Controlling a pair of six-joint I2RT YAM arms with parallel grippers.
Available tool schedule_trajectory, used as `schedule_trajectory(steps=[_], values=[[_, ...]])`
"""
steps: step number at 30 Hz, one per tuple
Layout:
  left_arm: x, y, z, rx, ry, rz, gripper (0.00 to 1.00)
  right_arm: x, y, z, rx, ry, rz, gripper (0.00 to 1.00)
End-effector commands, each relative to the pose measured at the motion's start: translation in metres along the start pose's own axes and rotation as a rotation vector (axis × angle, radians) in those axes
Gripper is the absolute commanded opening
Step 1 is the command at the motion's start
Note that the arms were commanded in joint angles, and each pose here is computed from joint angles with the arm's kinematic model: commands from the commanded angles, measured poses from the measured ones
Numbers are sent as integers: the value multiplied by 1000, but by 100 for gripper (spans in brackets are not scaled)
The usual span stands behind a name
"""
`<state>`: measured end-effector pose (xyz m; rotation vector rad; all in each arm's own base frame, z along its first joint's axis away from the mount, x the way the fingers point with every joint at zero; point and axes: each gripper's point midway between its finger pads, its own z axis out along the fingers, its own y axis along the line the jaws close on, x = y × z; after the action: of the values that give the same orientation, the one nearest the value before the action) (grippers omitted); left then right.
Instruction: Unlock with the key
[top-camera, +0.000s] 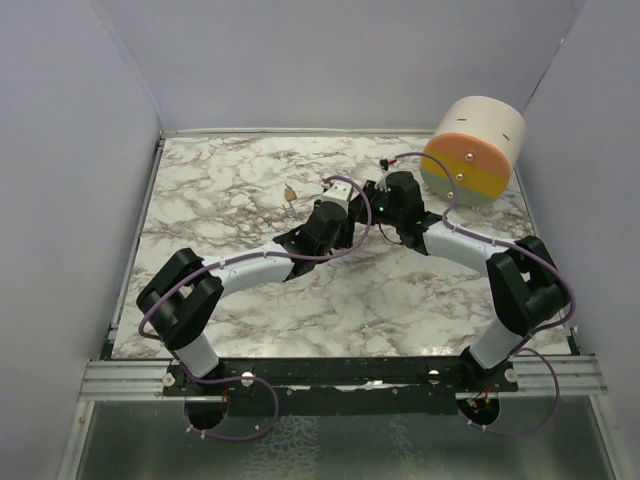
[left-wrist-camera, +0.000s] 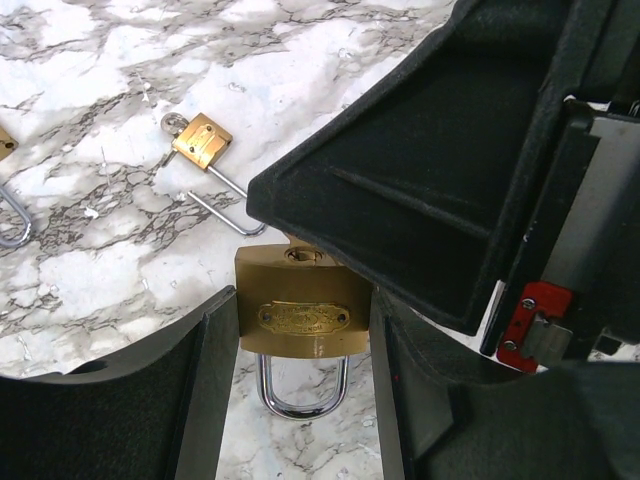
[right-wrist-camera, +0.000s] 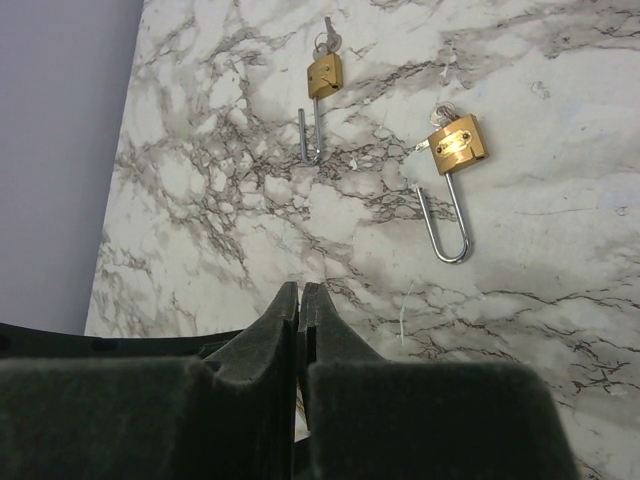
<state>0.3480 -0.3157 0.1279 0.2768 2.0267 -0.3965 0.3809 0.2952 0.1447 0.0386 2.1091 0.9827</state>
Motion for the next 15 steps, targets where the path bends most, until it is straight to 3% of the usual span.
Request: schedule_trajectory(steps=[1, 7, 11, 15], values=[[-69, -3, 1, -31, -207, -99, 0, 54, 10, -8, -41, 220, 50, 1], [-60, -4, 3, -15, -176, -92, 0, 51, 11, -10, -55, 200, 42, 2], [-50, 0, 4, -11, -150, -104, 0, 45, 13, -13, -63, 158, 33, 26], [-42, 5, 2, -17, -130, -112, 0, 30, 10, -18, -41, 66, 29, 42]])
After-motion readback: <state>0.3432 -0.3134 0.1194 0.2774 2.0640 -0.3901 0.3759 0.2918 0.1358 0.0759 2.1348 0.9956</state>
